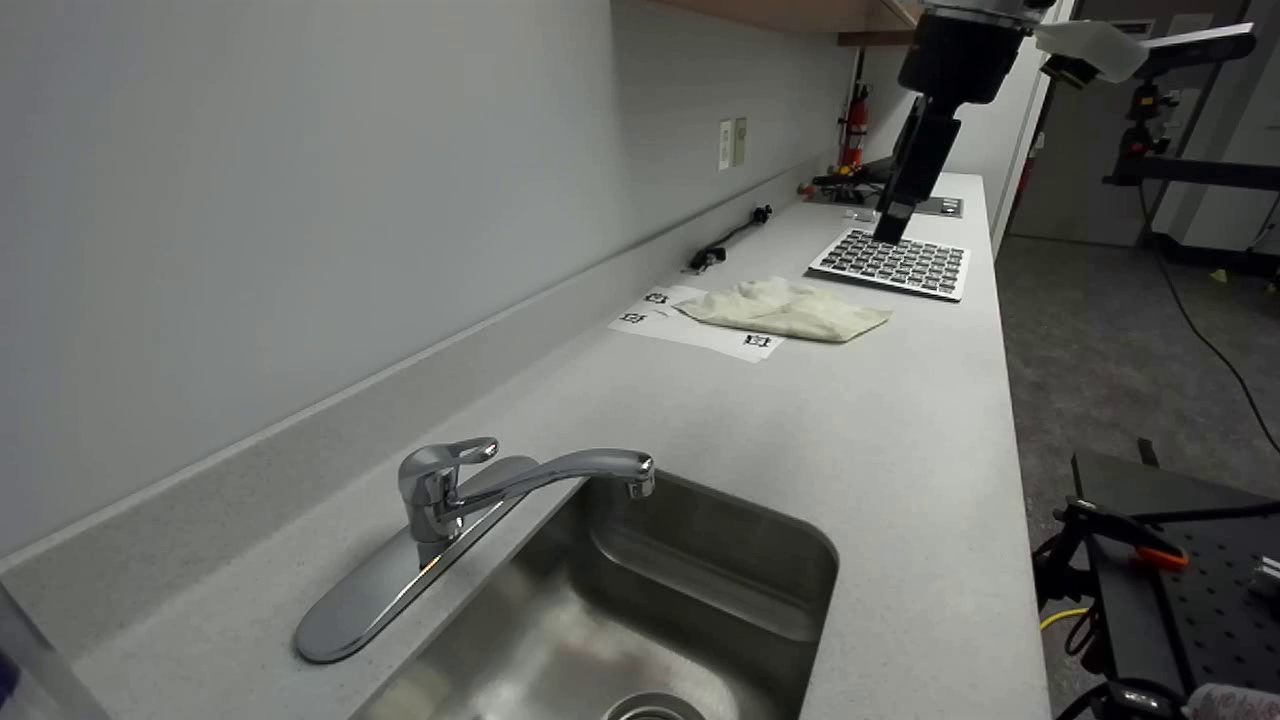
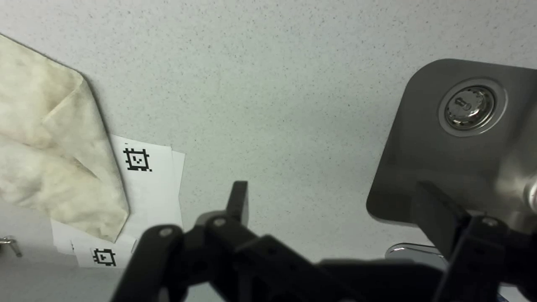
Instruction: Turn the tap nozzle to the left and the tap handle to the right
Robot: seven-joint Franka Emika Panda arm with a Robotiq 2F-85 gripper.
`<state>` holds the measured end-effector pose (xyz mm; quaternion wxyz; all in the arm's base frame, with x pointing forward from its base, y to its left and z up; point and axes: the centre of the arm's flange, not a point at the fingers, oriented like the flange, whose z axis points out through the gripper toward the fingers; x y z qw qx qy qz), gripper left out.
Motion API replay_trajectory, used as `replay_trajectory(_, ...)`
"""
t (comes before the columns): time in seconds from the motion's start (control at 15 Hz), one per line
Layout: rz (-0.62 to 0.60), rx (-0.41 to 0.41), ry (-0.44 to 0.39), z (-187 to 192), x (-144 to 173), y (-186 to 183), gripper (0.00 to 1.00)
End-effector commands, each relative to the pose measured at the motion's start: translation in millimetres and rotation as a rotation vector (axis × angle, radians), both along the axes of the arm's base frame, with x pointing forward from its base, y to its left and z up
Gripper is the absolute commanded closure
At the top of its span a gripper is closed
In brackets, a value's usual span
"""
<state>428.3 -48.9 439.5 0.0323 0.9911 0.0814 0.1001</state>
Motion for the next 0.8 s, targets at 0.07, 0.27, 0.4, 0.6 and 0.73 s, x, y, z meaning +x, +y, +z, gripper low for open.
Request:
replay_trajectory(0.07,0.000,0.000,0.000,0.0,0.0,0.0,0.00)
replay_trajectory(0.27,0.000,0.000,0.000,0.0,0.0,0.0,0.00)
replay_trajectory(0.4,0.000,0.000,0.000,0.0,0.0,0.0,0.00)
replay_trajectory(0.6,0.019,0.002,0.000,0.1,0.5,-0.6,0.00)
replay_trajectory(0.73,0.034,0.006,0.002,0.0,0.7,-1.0,0.00)
